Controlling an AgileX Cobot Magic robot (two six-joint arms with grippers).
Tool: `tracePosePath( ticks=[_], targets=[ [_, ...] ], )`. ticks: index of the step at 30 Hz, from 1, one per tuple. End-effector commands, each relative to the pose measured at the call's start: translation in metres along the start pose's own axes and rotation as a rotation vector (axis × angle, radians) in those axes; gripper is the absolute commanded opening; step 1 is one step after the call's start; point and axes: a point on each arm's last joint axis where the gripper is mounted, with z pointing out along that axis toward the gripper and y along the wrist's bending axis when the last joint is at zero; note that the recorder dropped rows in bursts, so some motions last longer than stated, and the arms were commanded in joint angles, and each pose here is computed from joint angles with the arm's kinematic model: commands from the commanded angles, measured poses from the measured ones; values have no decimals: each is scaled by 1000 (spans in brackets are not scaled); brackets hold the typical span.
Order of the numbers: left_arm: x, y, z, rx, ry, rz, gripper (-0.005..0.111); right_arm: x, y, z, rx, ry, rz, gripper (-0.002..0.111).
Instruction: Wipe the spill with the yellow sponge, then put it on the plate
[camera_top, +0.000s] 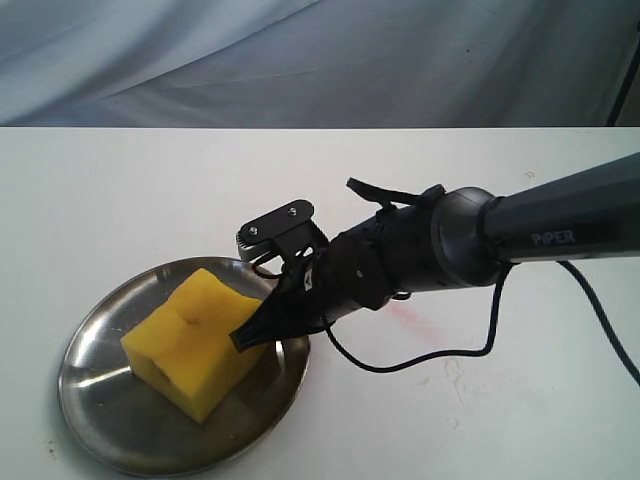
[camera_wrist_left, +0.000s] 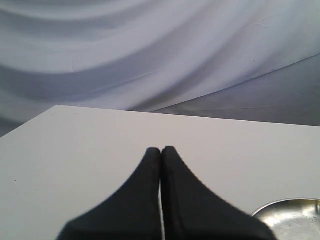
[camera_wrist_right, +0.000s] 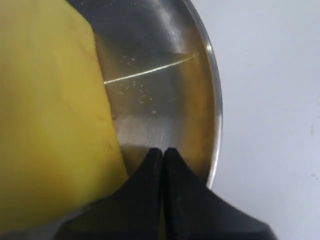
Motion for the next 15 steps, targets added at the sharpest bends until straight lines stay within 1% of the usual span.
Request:
tracePosePath(
  ticks=[1, 8, 15],
  targets=[
    [1, 0, 0, 5, 1, 0, 0, -2, -2, 1, 3, -26, -9, 0],
    [1, 0, 0, 5, 1, 0, 0, -2, -14, 2, 18, -26, 35, 0],
    [1, 0, 0, 5, 1, -2, 0, -2, -17, 2, 22, -26, 51, 0]
  ],
)
